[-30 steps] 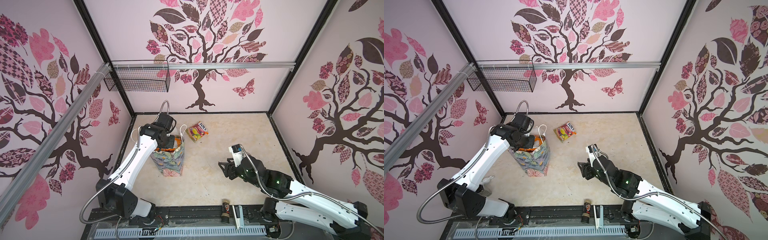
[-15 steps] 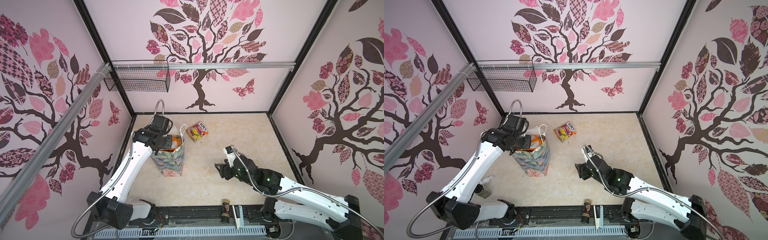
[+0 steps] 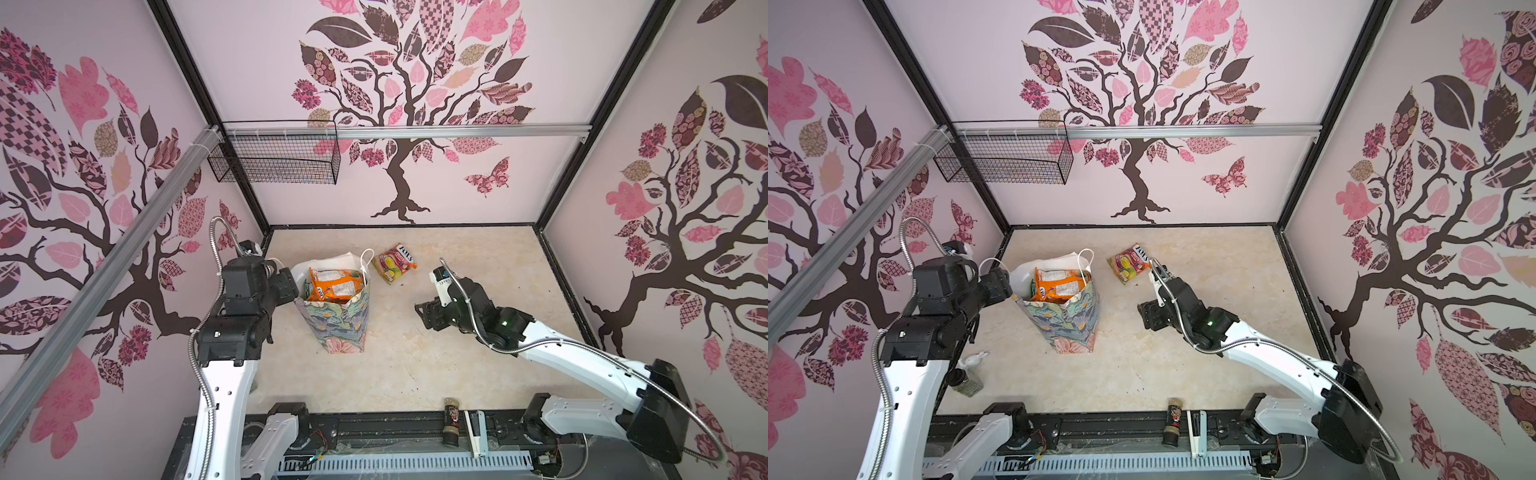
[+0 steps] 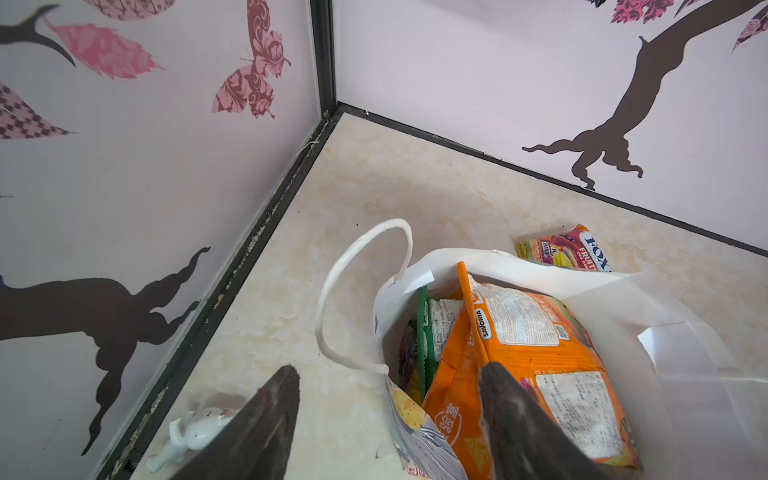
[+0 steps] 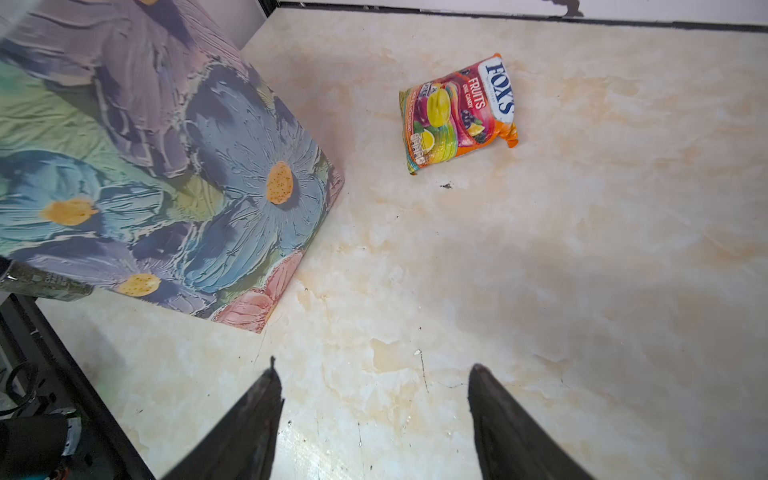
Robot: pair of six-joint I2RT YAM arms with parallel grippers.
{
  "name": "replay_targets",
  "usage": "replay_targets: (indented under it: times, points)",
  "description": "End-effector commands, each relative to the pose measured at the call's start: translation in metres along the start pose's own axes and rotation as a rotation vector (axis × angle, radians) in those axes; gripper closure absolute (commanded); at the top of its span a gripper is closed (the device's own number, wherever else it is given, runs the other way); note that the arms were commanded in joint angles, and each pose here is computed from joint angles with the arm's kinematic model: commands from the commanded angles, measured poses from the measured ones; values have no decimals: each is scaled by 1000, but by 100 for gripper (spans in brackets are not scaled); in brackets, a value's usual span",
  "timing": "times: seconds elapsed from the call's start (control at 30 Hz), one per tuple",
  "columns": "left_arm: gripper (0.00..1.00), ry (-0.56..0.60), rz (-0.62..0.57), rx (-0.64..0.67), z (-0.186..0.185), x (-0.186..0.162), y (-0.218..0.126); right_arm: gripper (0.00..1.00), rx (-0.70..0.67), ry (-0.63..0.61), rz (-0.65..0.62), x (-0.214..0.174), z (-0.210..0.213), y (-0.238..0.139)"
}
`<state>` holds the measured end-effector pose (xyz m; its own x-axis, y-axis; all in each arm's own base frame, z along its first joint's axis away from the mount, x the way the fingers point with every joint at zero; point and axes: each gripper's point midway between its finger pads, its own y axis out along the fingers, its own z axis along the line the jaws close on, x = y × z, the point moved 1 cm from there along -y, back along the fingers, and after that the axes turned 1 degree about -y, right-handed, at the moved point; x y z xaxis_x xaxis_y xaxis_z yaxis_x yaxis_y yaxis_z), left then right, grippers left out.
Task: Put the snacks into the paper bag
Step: 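Move the right gripper onto the pink Fox's candy bag and close on it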
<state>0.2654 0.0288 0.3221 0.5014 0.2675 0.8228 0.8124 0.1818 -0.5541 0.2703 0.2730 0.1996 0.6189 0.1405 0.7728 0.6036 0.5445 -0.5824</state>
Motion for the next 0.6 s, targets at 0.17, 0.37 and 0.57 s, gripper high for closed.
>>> replay_targets:
  times: [0.17, 0.37, 0.57]
  points:
    - [27, -17, 36, -3, -2, -22, 36, 27, 70, 79, 19, 20, -21, 56]
    - [26, -28, 18, 3, 2, -26, 38, 27, 131, 223, 5, 30, -51, 90]
    - [26, -35, 21, 31, 10, -28, 40, 27, 187, 353, -8, 32, -63, 134]
